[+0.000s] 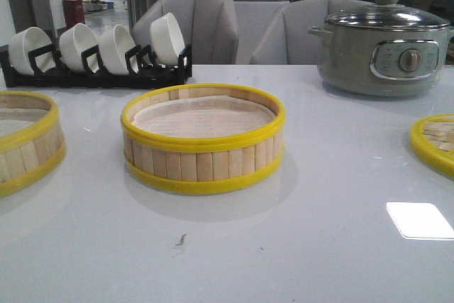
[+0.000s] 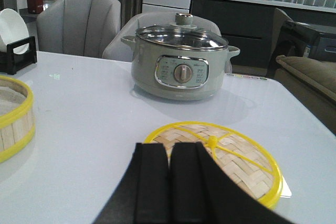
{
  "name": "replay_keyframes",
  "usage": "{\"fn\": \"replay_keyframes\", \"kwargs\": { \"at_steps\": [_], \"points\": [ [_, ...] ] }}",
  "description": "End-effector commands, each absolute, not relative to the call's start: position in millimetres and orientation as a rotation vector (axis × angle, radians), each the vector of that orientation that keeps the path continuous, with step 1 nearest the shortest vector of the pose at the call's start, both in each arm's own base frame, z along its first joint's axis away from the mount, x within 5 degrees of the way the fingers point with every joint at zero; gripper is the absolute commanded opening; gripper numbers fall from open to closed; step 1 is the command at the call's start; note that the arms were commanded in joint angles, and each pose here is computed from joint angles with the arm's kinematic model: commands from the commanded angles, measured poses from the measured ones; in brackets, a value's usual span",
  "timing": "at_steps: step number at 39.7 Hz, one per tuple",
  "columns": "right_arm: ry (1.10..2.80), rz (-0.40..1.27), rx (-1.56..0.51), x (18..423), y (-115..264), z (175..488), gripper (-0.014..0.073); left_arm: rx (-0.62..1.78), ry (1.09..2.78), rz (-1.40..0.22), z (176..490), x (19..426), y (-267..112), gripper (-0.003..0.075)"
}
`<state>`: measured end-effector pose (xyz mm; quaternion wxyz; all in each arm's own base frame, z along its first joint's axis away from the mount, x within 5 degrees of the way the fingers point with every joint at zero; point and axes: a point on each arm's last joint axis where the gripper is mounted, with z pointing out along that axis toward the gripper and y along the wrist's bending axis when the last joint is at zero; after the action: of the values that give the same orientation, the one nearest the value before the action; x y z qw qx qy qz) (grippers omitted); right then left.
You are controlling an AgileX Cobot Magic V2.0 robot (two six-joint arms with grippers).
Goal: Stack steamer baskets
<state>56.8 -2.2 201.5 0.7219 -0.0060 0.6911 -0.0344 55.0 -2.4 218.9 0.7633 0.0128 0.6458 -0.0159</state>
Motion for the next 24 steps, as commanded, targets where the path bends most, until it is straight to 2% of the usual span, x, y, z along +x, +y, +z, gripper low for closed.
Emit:
{"fn": "replay_keyframes", "kwargs": {
  "at_steps": [1,13,24],
  "points": [
    [1.397,-0.083,-0.006,53,-2,216,0.0053,0.028,1.315,-0.04,226,52,-3,0.0085],
    [1.397,-0.083,-0.006,53,-2,216,0.0053,0.003,1.308,-0.08,229,52,-3,0.0085],
    [1.397,-0.083,-0.006,53,-2,216,0.0053,-0.021,1.475,-0.101,274,70,-3,0.0085]
  ]
}}
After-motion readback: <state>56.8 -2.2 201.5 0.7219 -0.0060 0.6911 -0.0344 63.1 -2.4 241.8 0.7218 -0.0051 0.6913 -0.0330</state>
